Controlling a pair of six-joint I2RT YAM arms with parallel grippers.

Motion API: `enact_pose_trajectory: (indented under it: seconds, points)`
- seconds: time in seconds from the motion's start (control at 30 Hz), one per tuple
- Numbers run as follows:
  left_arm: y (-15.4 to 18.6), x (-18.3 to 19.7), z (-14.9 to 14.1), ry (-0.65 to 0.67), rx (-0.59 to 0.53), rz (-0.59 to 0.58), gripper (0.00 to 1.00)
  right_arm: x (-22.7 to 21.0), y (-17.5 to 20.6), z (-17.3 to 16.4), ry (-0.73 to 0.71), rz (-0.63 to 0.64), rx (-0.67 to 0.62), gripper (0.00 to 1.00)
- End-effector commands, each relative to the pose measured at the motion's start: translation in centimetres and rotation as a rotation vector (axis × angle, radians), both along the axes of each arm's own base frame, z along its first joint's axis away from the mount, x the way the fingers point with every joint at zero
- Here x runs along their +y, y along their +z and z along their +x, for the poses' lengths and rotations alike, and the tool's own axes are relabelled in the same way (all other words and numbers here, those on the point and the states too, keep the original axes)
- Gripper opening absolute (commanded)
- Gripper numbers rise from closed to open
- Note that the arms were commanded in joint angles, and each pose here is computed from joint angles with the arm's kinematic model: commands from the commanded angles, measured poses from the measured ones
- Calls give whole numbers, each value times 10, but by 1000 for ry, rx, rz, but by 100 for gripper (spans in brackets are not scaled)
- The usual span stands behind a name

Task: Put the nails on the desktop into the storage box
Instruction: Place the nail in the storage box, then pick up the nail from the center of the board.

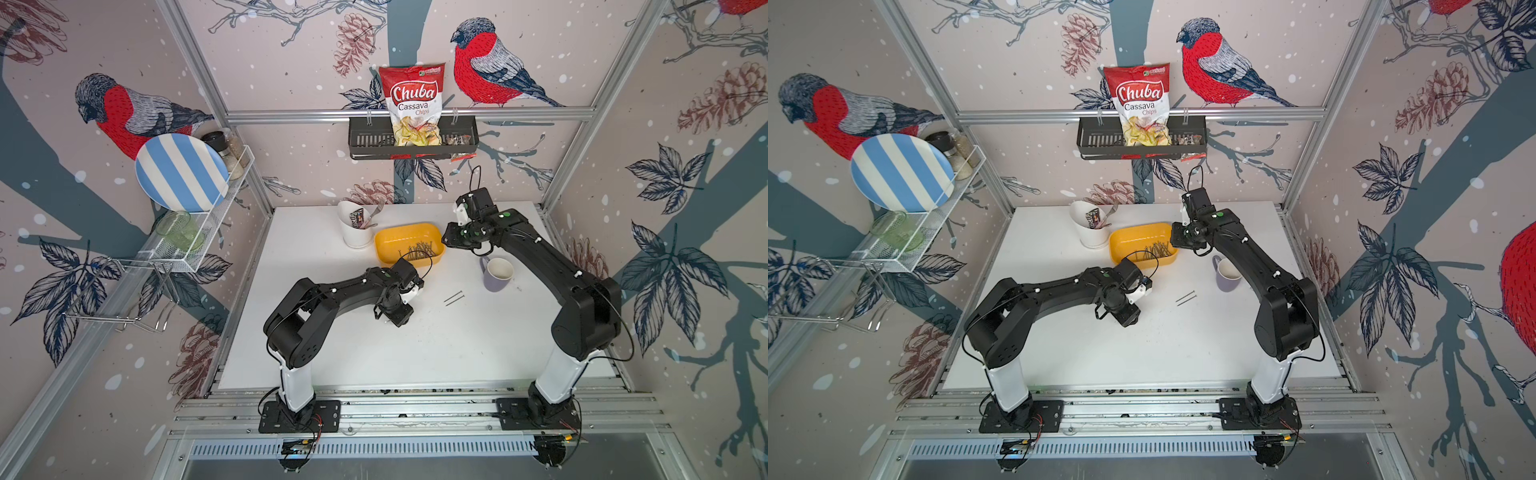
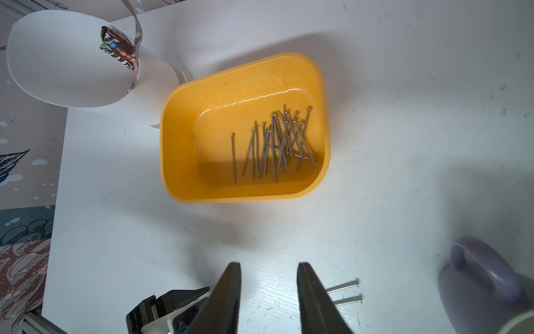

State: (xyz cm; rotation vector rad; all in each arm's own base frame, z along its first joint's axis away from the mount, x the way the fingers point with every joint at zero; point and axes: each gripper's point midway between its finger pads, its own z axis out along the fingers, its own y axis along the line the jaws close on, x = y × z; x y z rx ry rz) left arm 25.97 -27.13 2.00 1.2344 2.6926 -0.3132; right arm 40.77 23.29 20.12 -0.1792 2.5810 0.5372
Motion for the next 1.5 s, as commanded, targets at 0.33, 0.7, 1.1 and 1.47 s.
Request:
enact_pose_trajectory:
  seconds: [0.33,0.7,1.1,1.47]
  points:
    - [-31,22,-18,-37,27,184,27,1,10,9,-8,32,-38,37]
    - [-39,21,-22,-19,63,192,0,7,8,15,-11,60,-30,37]
    - [50,16,63,433,49,-248,0,5,10,18,-16,59,-42,56]
    - [118,29,120,701,11,-499,0,4,-5,7,-19,34,-16,61]
